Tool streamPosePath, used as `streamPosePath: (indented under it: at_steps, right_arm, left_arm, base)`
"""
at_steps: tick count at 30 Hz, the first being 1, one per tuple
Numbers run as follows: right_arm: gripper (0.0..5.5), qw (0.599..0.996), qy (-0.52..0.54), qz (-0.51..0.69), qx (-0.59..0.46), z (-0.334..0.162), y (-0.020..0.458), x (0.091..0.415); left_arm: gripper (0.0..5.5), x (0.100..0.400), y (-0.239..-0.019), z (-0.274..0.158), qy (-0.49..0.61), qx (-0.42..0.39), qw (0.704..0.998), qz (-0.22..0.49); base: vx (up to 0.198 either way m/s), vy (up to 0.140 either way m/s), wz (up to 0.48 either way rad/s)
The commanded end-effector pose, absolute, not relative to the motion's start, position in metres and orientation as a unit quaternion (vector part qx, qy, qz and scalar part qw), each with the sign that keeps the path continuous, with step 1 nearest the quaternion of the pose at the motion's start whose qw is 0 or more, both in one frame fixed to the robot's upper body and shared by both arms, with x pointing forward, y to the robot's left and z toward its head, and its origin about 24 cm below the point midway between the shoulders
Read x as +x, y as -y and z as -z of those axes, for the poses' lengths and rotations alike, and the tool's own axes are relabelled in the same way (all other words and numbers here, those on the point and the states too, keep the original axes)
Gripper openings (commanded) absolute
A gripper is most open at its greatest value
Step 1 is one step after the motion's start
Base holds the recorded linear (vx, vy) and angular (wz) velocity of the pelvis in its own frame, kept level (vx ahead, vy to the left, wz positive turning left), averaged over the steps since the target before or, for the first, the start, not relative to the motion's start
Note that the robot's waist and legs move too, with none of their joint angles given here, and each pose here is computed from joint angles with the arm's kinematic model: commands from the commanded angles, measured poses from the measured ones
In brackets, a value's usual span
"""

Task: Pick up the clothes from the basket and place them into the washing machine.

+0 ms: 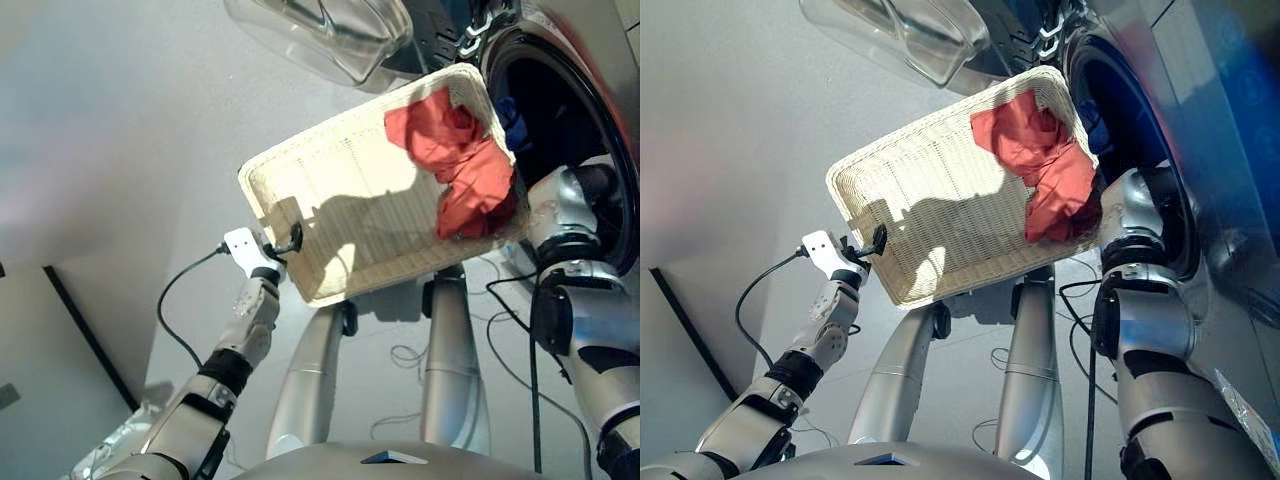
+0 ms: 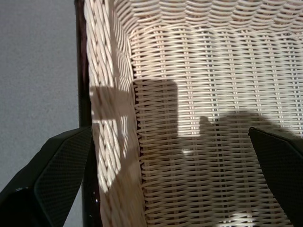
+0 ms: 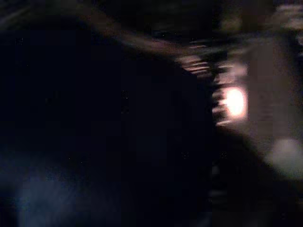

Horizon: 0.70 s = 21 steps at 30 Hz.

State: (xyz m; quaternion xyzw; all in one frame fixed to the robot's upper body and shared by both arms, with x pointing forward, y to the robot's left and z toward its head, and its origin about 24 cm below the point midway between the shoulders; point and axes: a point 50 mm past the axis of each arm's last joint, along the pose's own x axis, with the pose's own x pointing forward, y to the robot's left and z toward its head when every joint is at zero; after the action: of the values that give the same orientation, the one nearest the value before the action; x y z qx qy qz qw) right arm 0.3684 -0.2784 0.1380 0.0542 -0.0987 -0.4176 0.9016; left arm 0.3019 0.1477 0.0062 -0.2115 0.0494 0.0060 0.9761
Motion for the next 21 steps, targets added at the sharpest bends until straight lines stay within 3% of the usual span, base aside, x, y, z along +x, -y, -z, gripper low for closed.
streamPosePath:
  at_steps: [1,7,14,21]
  right_arm:
    - [5.50,0.940,0.155,0.299,0.046,-0.152,0.253,0.377]
    - [5.50,0.984,0.111,0.120,-0.070,-0.128,0.213,0.383]
    - [5.50,0.987,0.021,0.026,-0.158,-0.103,0.199,0.389]
    - [5.50,0.973,-0.049,-0.030,-0.222,-0.080,0.184,0.389]
  left_arm:
    - [5.50,0.306,-0.175,-0.010,-0.028,-0.184,0.981,-0.046]
    - [5.50,0.307,-0.182,0.005,-0.062,-0.165,0.983,-0.056]
    - [5.50,0.314,-0.183,0.011,-0.090,-0.148,0.984,-0.053]
    - [5.50,0.319,-0.183,0.011,-0.103,-0.146,0.983,-0.050]
  base:
    - [-0.026,-0.055,-0.013]
    - [-0.021,-0.063,-0.107]
    - [0.006,-0.055,0.047]
    - [0.000,0.000,0.000]
